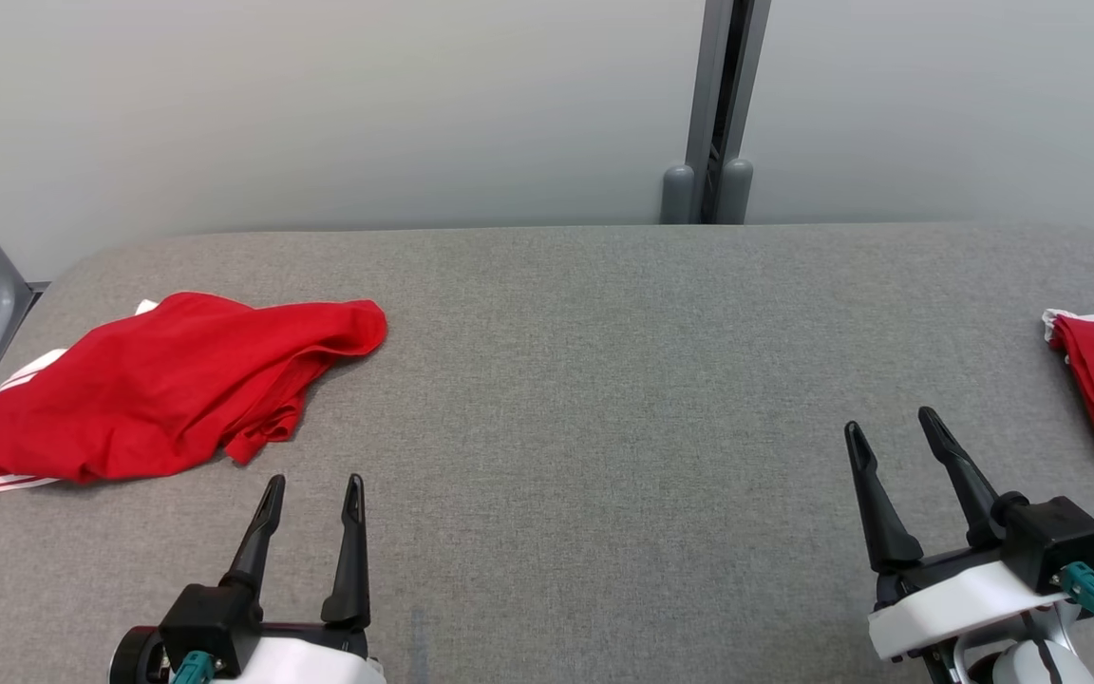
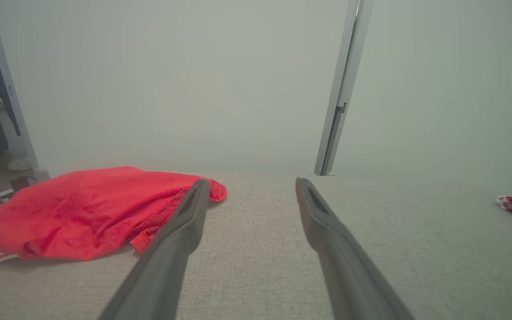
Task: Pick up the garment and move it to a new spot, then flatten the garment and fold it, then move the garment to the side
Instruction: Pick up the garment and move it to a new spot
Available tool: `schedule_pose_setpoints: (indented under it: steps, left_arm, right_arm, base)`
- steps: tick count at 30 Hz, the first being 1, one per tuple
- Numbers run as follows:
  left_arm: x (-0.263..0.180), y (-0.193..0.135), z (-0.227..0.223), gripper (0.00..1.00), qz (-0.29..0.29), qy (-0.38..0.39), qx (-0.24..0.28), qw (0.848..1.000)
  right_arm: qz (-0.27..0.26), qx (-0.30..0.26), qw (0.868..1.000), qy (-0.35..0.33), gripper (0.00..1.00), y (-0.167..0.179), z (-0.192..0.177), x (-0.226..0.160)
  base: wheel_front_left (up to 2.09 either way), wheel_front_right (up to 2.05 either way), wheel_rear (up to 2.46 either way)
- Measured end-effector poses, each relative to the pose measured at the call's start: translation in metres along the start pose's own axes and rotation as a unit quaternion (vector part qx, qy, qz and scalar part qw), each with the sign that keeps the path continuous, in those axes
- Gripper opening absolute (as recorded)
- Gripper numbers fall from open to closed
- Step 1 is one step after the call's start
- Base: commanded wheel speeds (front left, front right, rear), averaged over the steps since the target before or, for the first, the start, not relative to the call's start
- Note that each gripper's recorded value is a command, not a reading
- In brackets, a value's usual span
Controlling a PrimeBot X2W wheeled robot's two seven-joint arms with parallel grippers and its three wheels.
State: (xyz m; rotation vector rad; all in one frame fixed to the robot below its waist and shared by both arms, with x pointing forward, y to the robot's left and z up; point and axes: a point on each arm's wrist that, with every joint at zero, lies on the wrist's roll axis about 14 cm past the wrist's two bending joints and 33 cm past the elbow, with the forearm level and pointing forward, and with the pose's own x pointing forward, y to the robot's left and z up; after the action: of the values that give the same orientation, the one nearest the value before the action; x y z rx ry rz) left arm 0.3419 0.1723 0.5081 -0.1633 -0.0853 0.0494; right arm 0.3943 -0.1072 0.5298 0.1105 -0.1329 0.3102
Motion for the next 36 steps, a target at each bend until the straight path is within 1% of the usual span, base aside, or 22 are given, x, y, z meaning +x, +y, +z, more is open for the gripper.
schedule_pose_setpoints:
  steps: [4, 11, 12, 13, 14, 18, 21, 24, 27, 28, 31, 36]
  left_arm:
    - [0.002, 0.0, -0.008, 1.0, 0.0, 0.013, 0.002, 1.0]
    - [0.017, -0.007, -0.02, 1.0, -0.013, 0.03, 0.004, 0.999]
    - [0.019, -0.009, -0.023, 1.0, -0.016, 0.034, 0.002, 0.999]
    - [0.022, -0.008, -0.026, 1.0, -0.012, 0.039, -0.01, 0.999]
    - [0.026, -0.005, -0.028, 1.0, -0.004, 0.042, -0.016, 0.999]
    - [0.045, 0.01, -0.035, 1.0, 0.014, 0.05, 0.005, 0.999]
    - [0.066, 0.021, -0.027, 1.0, 0.024, 0.036, 0.021, 0.999]
    - [0.08, 0.024, -0.02, 1.0, 0.024, 0.024, 0.025, 0.999]
    - [0.08, 0.03, -0.02, 1.0, 0.032, 0.023, 0.025, 0.999]
    - [0.079, 0.036, -0.017, 1.0, 0.039, 0.02, 0.026, 0.999]
    - [0.071, 0.045, -0.012, 1.0, 0.051, 0.016, 0.03, 0.998]
    - [0.049, 0.059, -0.003, 1.0, 0.077, 0.009, 0.02, 0.997]
  right_arm:
    - [0.0, 0.001, 1.0, 0.004, 1.0, 0.0, -0.003, -0.001]
    - [-0.018, 0.002, 1.0, 0.012, 1.0, -0.014, -0.009, 0.0]
    - [-0.021, 0.003, 1.0, 0.014, 1.0, -0.016, -0.011, 0.0]
    - [-0.025, 0.003, 1.0, 0.016, 1.0, -0.019, -0.013, 0.0]
    - [-0.028, 0.003, 0.999, 0.017, 1.0, -0.021, -0.014, 0.001]
    - [-0.035, 0.004, 0.999, 0.025, 1.0, -0.027, -0.021, 0.002]
    - [-0.028, 0.003, 0.999, 0.025, 1.0, -0.025, -0.022, 0.009]
    - [-0.018, 0.004, 1.0, 0.024, 1.0, -0.02, -0.023, 0.017]
    - [-0.005, 0.009, 1.0, 0.023, 1.0, -0.013, -0.024, 0.024]
    - [0.01, 0.012, 1.0, 0.023, 1.0, -0.002, -0.026, 0.029]
    - [0.035, 0.021, 0.999, 0.023, 1.0, 0.014, -0.028, 0.037]
    - [0.09, 0.033, 0.995, 0.03, 1.0, 0.053, -0.035, 0.049]
  base:
    - [0.0, 0.0, 0.0]
    - [0.0, 0.0, 0.0]
    - [0.0, 0.0, 0.0]
    - [0.0, 0.0, 0.0]
    - [0.0, 0.0, 0.0]
    - [0.0, 0.0, 0.0]
    - [0.0, 0.0, 0.0]
    - [0.0, 0.0, 0.0]
    - [0.0, 0.0, 0.0]
    - [0.0, 0.0, 0.0]
    - [0.0, 0.0, 0.0]
    - [0.0, 0.0, 0.0]
